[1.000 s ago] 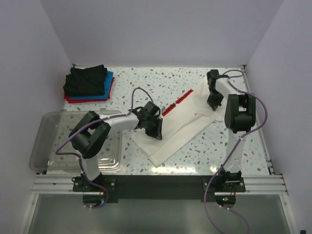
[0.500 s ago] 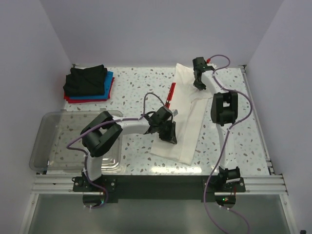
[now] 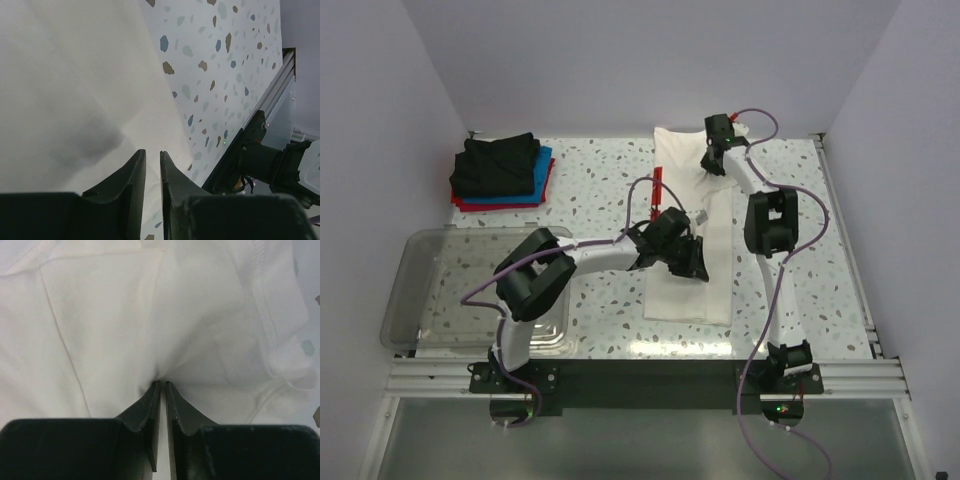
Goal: Fold and stack the t-shirts
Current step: Fold the tshirt
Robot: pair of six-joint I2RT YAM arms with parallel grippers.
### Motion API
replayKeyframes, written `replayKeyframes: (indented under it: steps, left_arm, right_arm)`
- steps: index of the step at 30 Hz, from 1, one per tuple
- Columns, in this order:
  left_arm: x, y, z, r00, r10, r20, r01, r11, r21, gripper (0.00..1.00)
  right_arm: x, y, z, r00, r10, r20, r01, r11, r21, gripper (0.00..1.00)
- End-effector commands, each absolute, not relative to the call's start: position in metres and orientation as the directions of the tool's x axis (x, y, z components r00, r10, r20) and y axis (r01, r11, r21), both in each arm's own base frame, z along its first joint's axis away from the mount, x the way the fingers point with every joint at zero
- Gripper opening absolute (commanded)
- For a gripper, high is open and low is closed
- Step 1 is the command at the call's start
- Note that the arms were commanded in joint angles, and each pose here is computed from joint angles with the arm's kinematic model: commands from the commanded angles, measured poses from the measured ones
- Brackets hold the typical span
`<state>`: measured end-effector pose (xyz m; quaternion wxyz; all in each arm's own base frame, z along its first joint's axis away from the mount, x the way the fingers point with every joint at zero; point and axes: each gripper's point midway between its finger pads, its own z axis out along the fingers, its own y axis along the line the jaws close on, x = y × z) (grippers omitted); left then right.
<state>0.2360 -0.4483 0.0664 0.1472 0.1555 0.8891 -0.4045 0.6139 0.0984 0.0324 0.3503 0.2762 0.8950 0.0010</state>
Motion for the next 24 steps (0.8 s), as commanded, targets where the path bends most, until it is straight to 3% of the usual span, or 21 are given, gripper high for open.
replayKeyframes:
  steps: [1, 2, 3, 5, 6, 10, 13, 17, 24]
  left_arm:
    - [0.26, -0.451, 0.123, -0.849, 0.116, -0.515, 0.478, 0.582, -0.658, 0.23]
    - [0.271, -0.44, 0.125, -0.844, 0.111, -0.525, 0.474, 0.613, -0.632, 0.23]
    - [0.277, -0.432, 0.138, -0.833, 0.094, -0.546, 0.478, 0.619, -0.623, 0.24]
    - [0.291, -0.407, 0.139, -0.83, 0.079, -0.552, 0.457, 0.664, -0.592, 0.28]
    - [0.293, -0.397, 0.151, -0.82, 0.067, -0.568, 0.461, 0.666, -0.586, 0.32]
    - [0.287, -0.355, 0.148, -0.8, 0.137, -0.584, 0.482, 0.727, -0.489, 0.68]
    - [0.269, -0.332, 0.141, -0.792, 0.246, -0.559, 0.523, 0.744, -0.415, 0.77]
    - [0.245, -0.312, 0.136, -0.778, 0.314, -0.544, 0.566, 0.726, -0.391, 0.84]
    - [0.212, -0.293, 0.104, -0.838, 0.333, -0.432, 0.515, 0.744, -0.426, 0.86]
  right_arm:
    - [0.614, 0.138, 0.069, -0.595, 0.489, -0.638, 0.403, 0.868, 0.29, 0.15]
    - [0.614, 0.139, 0.085, -0.576, 0.489, -0.655, 0.393, 0.868, 0.303, 0.26]
    - [0.614, 0.14, 0.132, -0.516, 0.487, -0.705, 0.363, 0.869, 0.335, 0.31]
    - [0.601, 0.145, 0.153, -0.505, 0.461, -0.73, 0.341, 0.883, 0.322, 0.44]
    - [0.592, 0.141, 0.188, -0.47, 0.442, -0.764, 0.33, 0.891, 0.312, 0.46]
    - [0.53, 0.146, 0.217, -0.5, 0.357, -0.789, 0.297, 0.927, 0.231, 0.53]
    - [0.471, 0.143, 0.222, -0.559, 0.325, -0.763, 0.276, 0.94, 0.199, 0.59]
    - [0.383, 0.129, 0.202, -0.701, 0.274, -0.659, 0.259, 0.958, 0.123, 0.64]
    - [0.216, 0.105, 0.114, -0.88, 0.345, -0.325, 0.334, 0.938, 0.094, 0.67]
